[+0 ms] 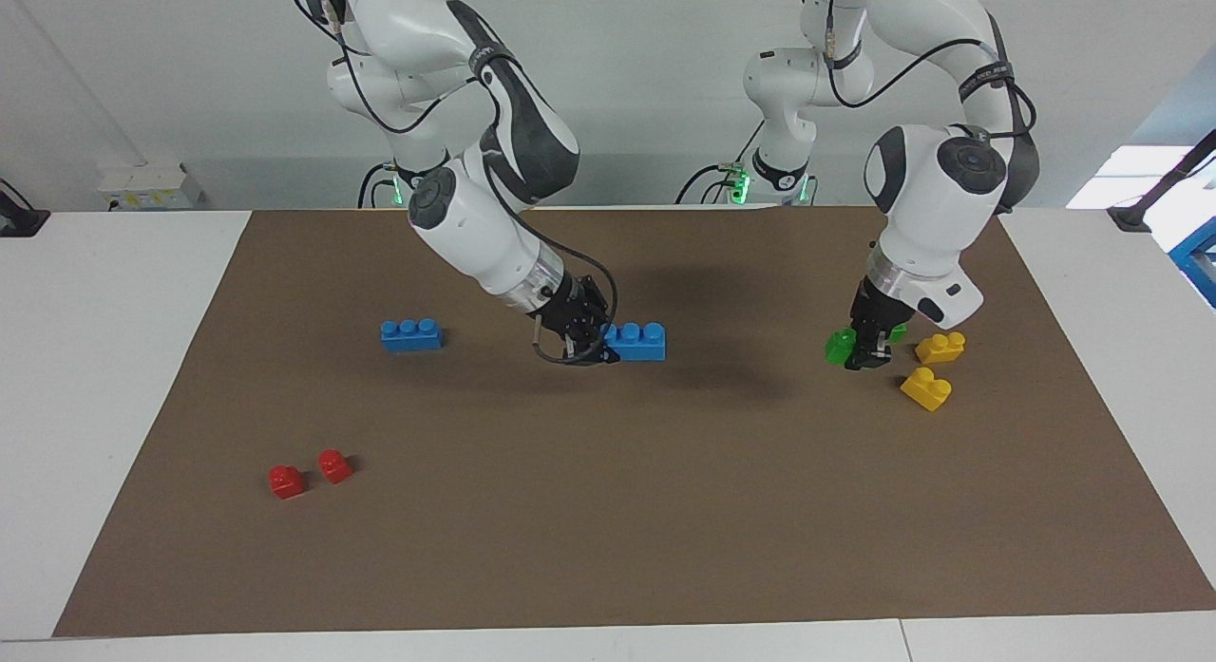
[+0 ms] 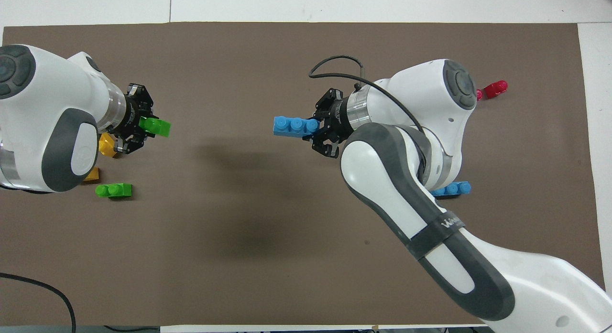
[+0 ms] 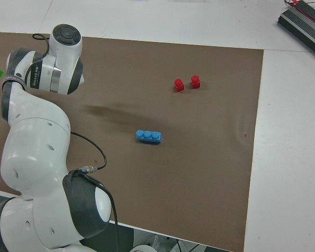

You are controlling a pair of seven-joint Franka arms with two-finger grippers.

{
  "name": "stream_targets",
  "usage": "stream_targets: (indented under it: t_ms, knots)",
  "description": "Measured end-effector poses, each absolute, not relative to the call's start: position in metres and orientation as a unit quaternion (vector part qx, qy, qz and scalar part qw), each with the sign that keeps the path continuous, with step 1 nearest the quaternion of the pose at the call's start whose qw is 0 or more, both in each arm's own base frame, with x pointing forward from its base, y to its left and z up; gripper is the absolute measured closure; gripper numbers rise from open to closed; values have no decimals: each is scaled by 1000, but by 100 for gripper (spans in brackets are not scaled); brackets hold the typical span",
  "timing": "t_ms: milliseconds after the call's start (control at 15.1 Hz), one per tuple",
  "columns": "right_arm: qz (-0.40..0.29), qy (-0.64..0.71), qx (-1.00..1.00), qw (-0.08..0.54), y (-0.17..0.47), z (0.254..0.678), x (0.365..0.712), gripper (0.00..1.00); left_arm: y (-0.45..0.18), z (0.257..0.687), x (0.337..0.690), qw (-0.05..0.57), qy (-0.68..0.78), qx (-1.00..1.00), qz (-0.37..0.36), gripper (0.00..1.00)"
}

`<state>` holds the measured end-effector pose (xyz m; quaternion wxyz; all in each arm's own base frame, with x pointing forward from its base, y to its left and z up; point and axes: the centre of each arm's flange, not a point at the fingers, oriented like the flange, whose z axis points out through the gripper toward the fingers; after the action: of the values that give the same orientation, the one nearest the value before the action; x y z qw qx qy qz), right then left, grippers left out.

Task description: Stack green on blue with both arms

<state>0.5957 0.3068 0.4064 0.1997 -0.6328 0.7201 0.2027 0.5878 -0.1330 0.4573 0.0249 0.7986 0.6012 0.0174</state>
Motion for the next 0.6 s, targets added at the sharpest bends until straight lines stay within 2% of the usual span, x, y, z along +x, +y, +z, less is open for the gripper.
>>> stream_targets:
  t_ms: [332,598]
  knots:
    - [199,715,-647,178,316,353,586,66,-210,462,561,22,619,785,11,65]
    - [185,691,-675,180,320,334,577,66,-265,462,537,22,631,776,13,65]
